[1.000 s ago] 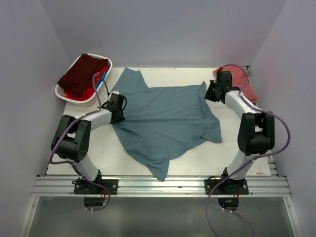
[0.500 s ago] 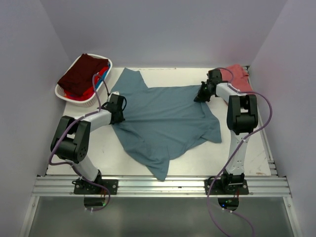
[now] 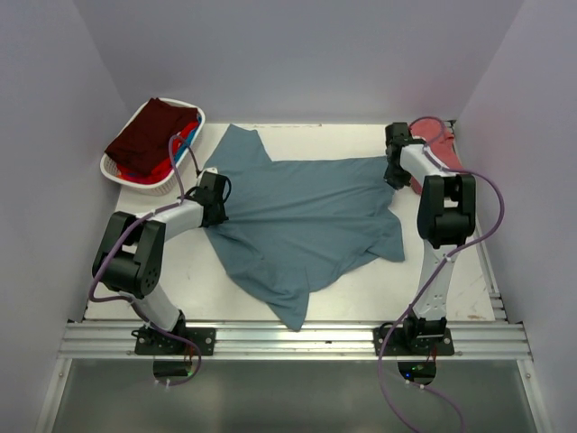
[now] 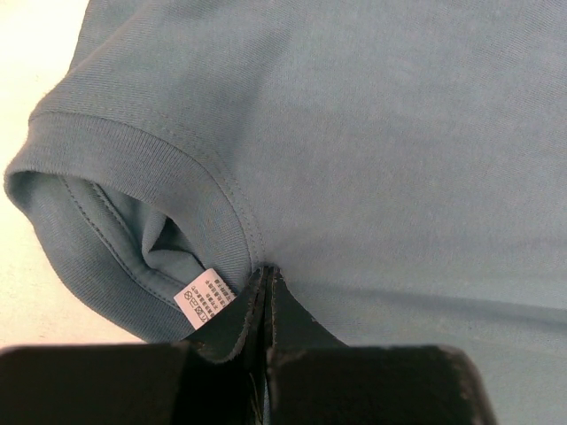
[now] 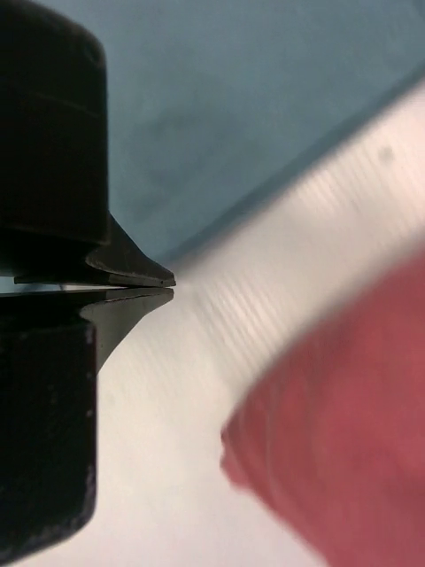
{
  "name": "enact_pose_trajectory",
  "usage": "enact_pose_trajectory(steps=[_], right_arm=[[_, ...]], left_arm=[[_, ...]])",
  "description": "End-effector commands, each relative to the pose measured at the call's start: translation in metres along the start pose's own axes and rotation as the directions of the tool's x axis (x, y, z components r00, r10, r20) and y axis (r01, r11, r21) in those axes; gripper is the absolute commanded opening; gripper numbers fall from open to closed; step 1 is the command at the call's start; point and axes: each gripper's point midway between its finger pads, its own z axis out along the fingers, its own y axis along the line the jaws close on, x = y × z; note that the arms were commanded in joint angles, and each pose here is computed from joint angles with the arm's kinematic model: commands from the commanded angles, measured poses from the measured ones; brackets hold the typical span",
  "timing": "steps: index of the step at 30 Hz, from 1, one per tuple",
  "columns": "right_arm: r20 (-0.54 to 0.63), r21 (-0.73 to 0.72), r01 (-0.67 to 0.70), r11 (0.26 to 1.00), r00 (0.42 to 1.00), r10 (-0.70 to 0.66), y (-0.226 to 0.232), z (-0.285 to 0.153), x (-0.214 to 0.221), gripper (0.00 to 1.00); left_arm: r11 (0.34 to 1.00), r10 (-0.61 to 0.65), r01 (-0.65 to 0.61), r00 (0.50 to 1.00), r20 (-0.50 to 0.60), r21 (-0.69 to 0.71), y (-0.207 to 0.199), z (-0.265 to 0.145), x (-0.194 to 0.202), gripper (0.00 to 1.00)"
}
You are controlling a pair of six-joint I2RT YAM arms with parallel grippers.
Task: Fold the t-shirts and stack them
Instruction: Flatten the tshirt out
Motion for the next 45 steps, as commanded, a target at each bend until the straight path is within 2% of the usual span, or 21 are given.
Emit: enact_pose_trajectory(steps=[1,6,9,10,11,13,14,16,19,21,23,24,25,26,28,32,38,45], right_arm=[[0.138,0.268,-0.027,0.963,0.99,-0.011,-0.059,-0.029,-0.036,0.0],[0.147,0.288,-0.036,0.957,0.989,-0.007,-0.063,-0.034,-0.039,0.0],[0.195,0.179,-0.063,0.982,0.98,0.028,-0.054,-0.057,-0.04,0.0],[0.295,0.061,-0.096,0.994,0.953,0.074,-0.042,-0.088,-0.06,0.0],[0.258,-0.048,-0.04,0.998,0.965,0.051,-0.027,-0.091,-0.038,0.0],[0.334,-0.254,-0.001,0.967,0.938,0.089,-0.003,-0.13,-0.044,0.0],[0.269,-0.368,0.041,0.929,0.961,0.064,0.014,-0.131,-0.018,0.0],[0.237,-0.437,0.061,0.898,0.97,0.049,0.027,-0.142,0.002,0.0],[0.174,-0.452,0.116,0.884,0.984,-0.04,0.036,-0.14,0.043,0.0],[0.154,-0.487,0.178,0.855,0.981,-0.117,0.045,-0.137,0.069,0.0],[0.136,-0.479,0.185,0.858,0.981,-0.136,0.047,-0.128,0.082,0.0],[0.123,-0.48,0.187,0.857,0.982,-0.145,0.05,-0.122,0.085,0.0],[0.097,-0.515,0.187,0.836,0.982,-0.16,0.058,-0.121,0.09,0.0],[0.102,-0.53,0.188,0.827,0.982,-0.157,0.065,-0.121,0.086,0.0],[0.08,-0.513,0.188,0.838,0.982,-0.171,0.069,-0.11,0.085,0.0],[0.114,-0.493,0.197,0.847,0.98,-0.162,0.077,-0.106,0.067,0.0],[0.112,-0.402,0.19,0.896,0.981,-0.158,0.085,-0.072,0.051,0.0],[0.015,-0.312,0.162,0.936,0.986,-0.166,0.095,-0.013,0.047,0.0]], left_arm=[[0.998,0.044,-0.049,0.994,-0.104,-0.046,0.015,-0.001,0.034,0.0],[0.998,0.043,-0.048,0.994,-0.103,-0.045,0.015,-0.002,0.033,0.0],[0.999,0.029,-0.031,0.997,-0.064,-0.019,0.011,-0.01,0.024,0.0],[1.0,0.022,-0.022,1.0,-0.022,0.003,0.008,-0.018,0.013,0.0],[1.0,0.013,-0.013,1.0,0.008,0.027,0.003,-0.021,0.006,0.0],[0.999,0.001,-0.002,0.999,0.044,0.043,0.0,-0.03,-0.005,0.0],[0.997,-0.006,0.002,0.998,0.06,0.074,-0.005,-0.033,-0.01,0.0],[0.993,-0.021,0.009,0.995,0.1,0.122,-0.013,-0.043,-0.022,0.0],[0.959,-0.042,-0.012,0.982,0.184,0.284,-0.041,-0.07,-0.047,0.0],[0.895,-0.06,-0.058,0.967,0.248,0.442,-0.073,-0.092,-0.069,0.0],[0.868,-0.029,-0.088,0.974,0.226,0.489,-0.092,-0.09,-0.069,0.0],[0.869,-0.028,-0.091,0.973,0.231,0.487,-0.1,-0.092,-0.085,0.0],[0.89,0.017,-0.075,0.991,0.131,0.45,-0.103,-0.067,-0.063,0.0],[0.893,0.013,-0.067,0.992,0.123,0.445,-0.109,-0.064,-0.072,0.0],[0.901,0.021,-0.048,0.997,0.068,0.432,-0.112,-0.043,-0.059,0.0],[0.938,0.025,-0.036,0.999,0.038,0.344,-0.098,-0.019,-0.042,0.0],[0.976,0.045,-0.038,0.999,-0.028,0.214,-0.081,0.013,-0.025,0.0],[0.982,0.065,-0.05,0.995,-0.079,0.183,-0.084,0.047,-0.024,0.0]])
